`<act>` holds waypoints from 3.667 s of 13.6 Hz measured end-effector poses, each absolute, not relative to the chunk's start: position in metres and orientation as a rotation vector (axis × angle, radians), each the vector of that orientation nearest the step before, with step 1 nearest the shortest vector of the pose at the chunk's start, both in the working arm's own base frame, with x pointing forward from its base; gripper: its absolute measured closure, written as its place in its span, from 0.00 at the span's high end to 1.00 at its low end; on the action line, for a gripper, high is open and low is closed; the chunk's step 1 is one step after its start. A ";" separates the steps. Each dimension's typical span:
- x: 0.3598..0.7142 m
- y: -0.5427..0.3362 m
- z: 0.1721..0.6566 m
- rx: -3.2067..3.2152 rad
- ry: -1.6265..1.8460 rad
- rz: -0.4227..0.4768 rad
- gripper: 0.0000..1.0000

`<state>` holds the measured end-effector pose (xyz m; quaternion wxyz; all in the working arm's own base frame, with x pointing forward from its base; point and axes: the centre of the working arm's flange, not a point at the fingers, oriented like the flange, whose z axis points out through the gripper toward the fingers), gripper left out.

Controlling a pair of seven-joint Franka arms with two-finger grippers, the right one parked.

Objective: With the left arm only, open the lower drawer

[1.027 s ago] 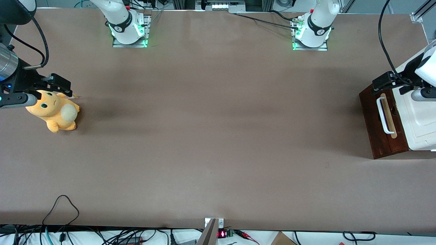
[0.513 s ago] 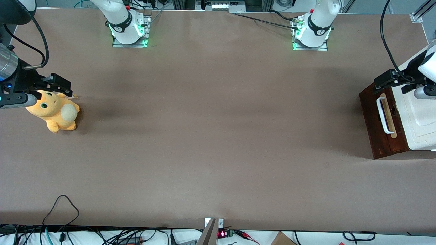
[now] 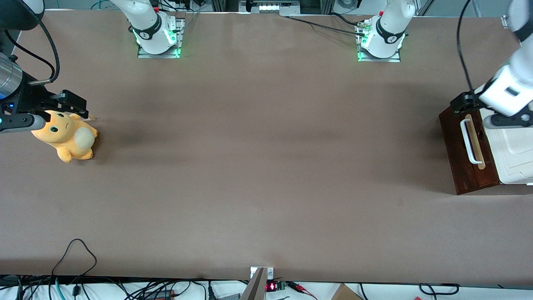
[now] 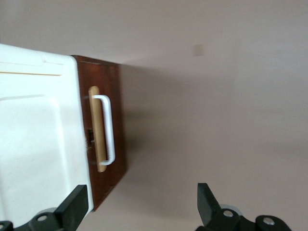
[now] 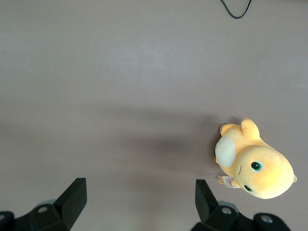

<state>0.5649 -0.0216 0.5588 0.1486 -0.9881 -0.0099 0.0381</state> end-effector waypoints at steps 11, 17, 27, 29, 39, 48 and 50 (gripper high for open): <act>0.526 -0.073 0.355 -2.075 0.017 0.128 1.00; 0.515 -0.079 0.334 -1.969 0.193 0.216 1.00; 0.512 -0.052 0.245 -1.722 0.280 0.131 1.00; 0.508 -0.030 0.216 -1.652 0.226 0.106 1.00; 0.505 0.028 0.153 -1.528 0.143 0.105 0.84; 0.516 0.025 0.151 -1.551 0.145 0.078 0.56; 0.516 0.028 0.149 -1.551 0.142 0.083 0.56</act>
